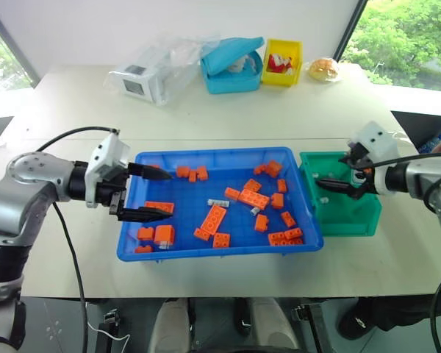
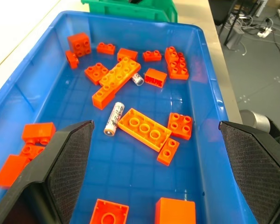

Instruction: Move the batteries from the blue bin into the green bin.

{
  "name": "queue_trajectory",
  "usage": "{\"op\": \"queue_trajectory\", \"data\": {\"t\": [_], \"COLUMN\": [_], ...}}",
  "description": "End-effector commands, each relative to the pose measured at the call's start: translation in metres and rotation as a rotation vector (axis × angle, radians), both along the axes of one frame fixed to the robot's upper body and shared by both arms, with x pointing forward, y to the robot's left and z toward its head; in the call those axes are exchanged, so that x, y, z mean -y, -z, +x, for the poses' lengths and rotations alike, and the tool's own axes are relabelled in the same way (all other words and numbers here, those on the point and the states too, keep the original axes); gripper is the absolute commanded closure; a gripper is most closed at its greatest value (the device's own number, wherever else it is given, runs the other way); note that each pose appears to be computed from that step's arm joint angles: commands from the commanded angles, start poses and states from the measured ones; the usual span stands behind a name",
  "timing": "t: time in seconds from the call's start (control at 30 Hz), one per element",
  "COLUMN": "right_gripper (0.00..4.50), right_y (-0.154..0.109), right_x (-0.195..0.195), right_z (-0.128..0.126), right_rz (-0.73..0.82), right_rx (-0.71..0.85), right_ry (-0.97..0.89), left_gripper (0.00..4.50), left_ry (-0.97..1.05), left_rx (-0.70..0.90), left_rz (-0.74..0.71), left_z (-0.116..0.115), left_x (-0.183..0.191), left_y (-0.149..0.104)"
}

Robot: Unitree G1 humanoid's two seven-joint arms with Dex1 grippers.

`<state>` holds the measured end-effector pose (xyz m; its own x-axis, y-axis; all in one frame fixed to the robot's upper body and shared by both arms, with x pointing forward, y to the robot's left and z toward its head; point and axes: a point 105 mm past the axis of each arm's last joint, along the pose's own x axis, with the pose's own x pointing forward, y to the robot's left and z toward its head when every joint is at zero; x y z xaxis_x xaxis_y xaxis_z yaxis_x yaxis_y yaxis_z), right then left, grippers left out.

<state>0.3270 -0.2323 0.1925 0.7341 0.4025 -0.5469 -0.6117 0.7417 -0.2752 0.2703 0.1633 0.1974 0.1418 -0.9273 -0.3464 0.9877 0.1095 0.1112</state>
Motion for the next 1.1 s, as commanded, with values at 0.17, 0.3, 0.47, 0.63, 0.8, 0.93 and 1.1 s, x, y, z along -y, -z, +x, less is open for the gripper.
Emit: {"op": "queue_trajectory", "data": {"t": [0.17,0.3,0.47,0.63,0.8,0.93,1.1], "right_gripper": [0.02,0.88,1.88,1.88,1.88,1.88,2.40], "right_y": [-0.033,-0.010,0.021,0.039,0.052,0.066,0.075], "right_x": [-0.095,-0.142,-0.189,-0.212,-0.218,-0.216,-0.211], "right_z": [0.005,0.002,-0.003,0.003,0.010,0.011,0.005], "right_rz": [-0.005,-0.037,-0.068,-0.073,-0.088,-0.125,-0.139], "right_rx": [0.108,0.069,0.018,-0.004,-0.018,-0.040,-0.065], "right_ry": [-0.386,-0.551,-0.682,-0.708,-0.710,-0.723,-0.740], "left_gripper": [0.00,0.00,0.00,0.00,0.00,0.00,0.00], "left_ry": [0.014,0.008,-0.014,-0.043,-0.062,-0.068,-0.069], "left_rx": [0.052,0.057,0.061,0.058,0.063,0.065,0.068], "left_rz": [-0.002,-0.001,0.004,0.001,-0.005,-0.009,-0.013], "left_z": [0.000,-0.001,-0.004,-0.008,-0.009,-0.009,-0.008], "left_x": [0.002,0.001,-0.002,-0.006,-0.007,-0.007,-0.006], "left_y": [-0.011,-0.013,-0.015,-0.015,-0.017,-0.018,-0.019]}}
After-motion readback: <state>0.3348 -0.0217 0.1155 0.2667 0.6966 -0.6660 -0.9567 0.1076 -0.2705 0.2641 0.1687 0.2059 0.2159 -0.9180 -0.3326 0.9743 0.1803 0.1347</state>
